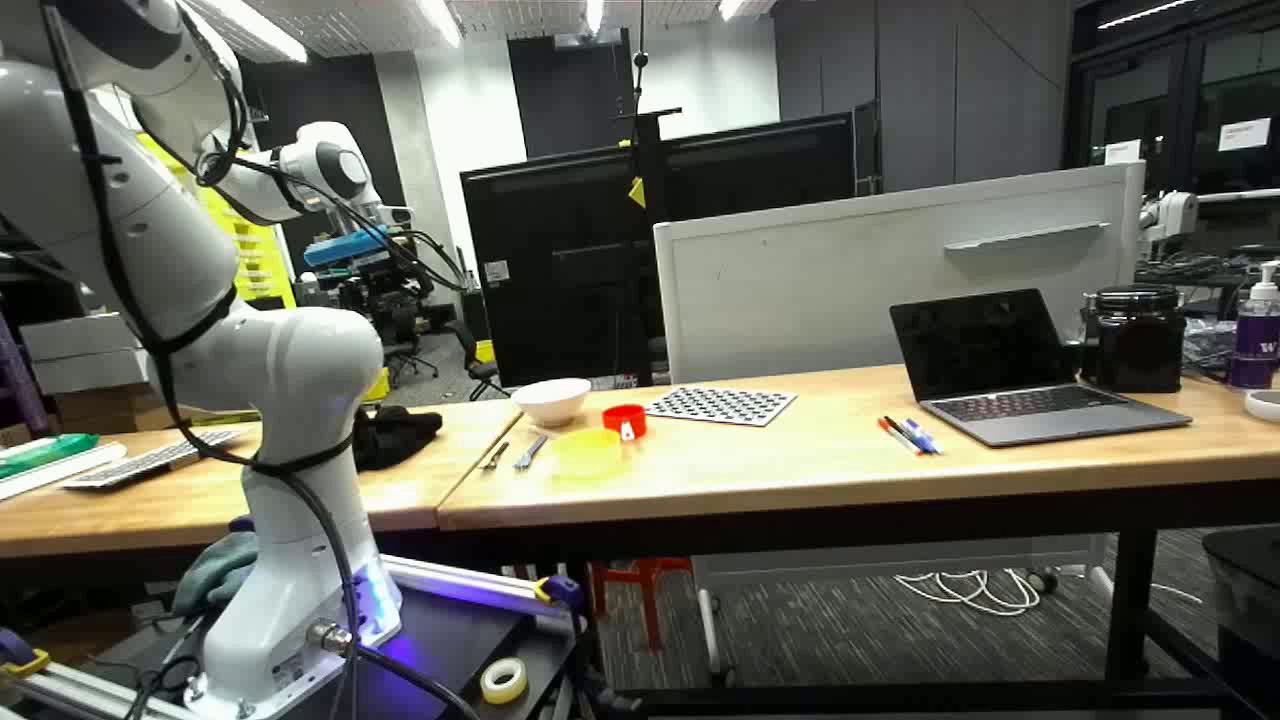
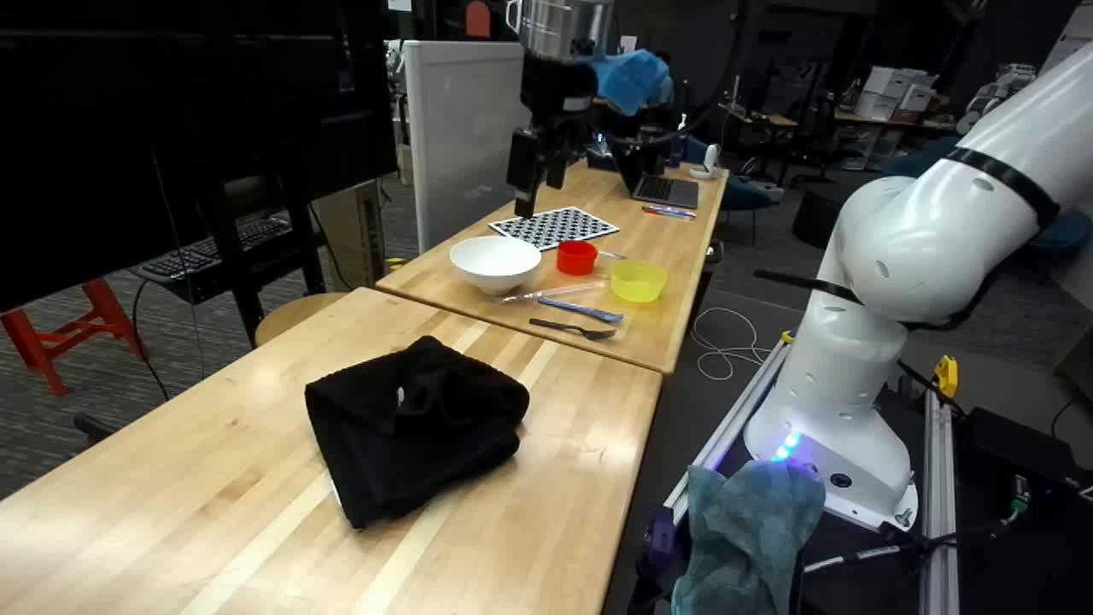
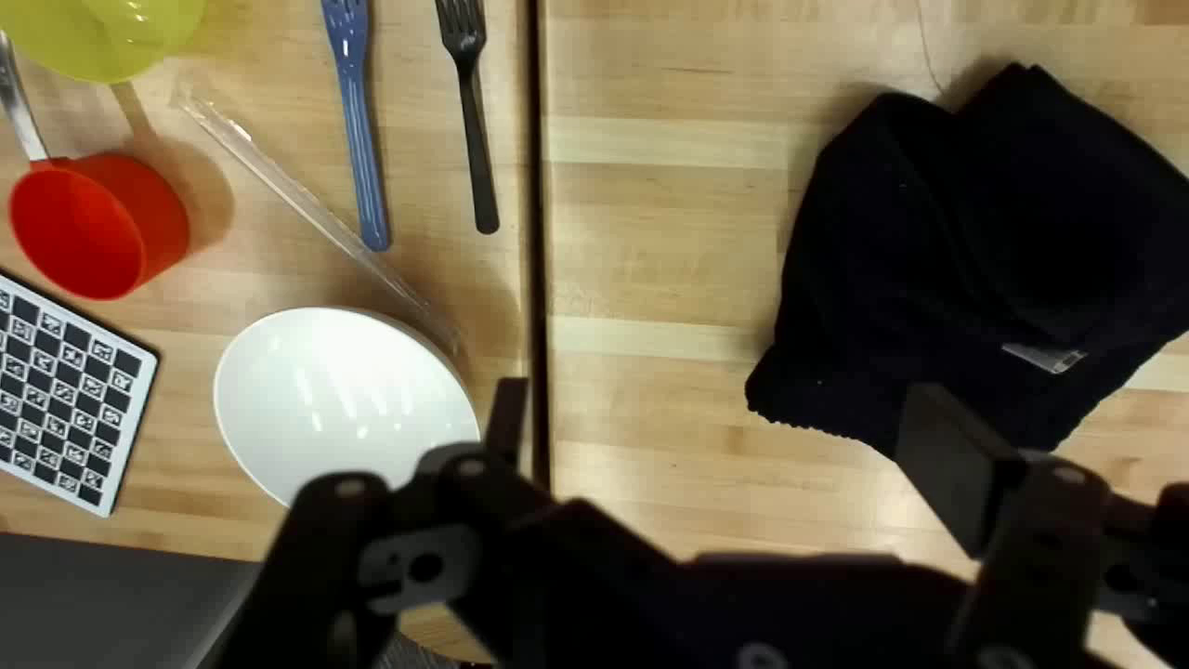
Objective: Pick up the small orange pot and put it inside the white bowl
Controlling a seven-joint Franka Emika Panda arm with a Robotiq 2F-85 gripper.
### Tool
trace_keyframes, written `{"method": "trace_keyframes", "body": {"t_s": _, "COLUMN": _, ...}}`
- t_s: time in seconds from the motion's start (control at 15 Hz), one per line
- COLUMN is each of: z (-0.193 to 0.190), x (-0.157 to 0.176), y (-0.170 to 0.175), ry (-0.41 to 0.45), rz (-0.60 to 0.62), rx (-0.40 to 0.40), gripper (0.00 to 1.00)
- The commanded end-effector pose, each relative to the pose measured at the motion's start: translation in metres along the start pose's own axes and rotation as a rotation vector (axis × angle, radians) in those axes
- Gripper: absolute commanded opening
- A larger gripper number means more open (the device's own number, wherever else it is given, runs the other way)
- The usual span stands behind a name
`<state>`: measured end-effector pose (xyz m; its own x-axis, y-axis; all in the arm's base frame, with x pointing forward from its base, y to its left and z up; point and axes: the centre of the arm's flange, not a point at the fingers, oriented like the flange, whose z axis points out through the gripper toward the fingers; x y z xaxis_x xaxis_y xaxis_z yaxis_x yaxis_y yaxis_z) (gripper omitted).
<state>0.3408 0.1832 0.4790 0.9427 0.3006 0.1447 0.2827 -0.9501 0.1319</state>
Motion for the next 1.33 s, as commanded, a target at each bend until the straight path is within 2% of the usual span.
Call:
{"method": "trace_keyframes", "body": {"t_s": 0.0, "z": 0.0, "x": 0.0, "y": 0.0, "ry": 0.0, "rz": 0.0, "rx": 0.0, "gripper": 1.0}}
{"method": "trace_keyframes", "body": {"t_s": 0.33, "z": 0.025, "x": 0.018, "y": 0.003, "ry": -0.072, "rz": -0.003, "rx": 0.023, "gripper": 1.0}}
{"method": "trace_keyframes", "body": {"t_s": 0.67, "z": 0.053, "x": 0.05, "y": 0.012, "ry": -0.174, "rz": 0.014, "rx": 0.033, "gripper": 1.0}}
{"method": "trace_keyframes", "body": {"t_s": 1.0, "z": 0.079, "x": 0.091, "y": 0.022, "ry": -0.224, "rz": -0.007, "rx": 0.031, "gripper": 1.0}}
{"method": "trace_keyframes", "body": {"t_s": 1.27, "z": 0.101, "x": 0.13, "y": 0.025, "ry": -0.292, "rz": -0.035, "rx": 0.079, "gripper": 1.0}}
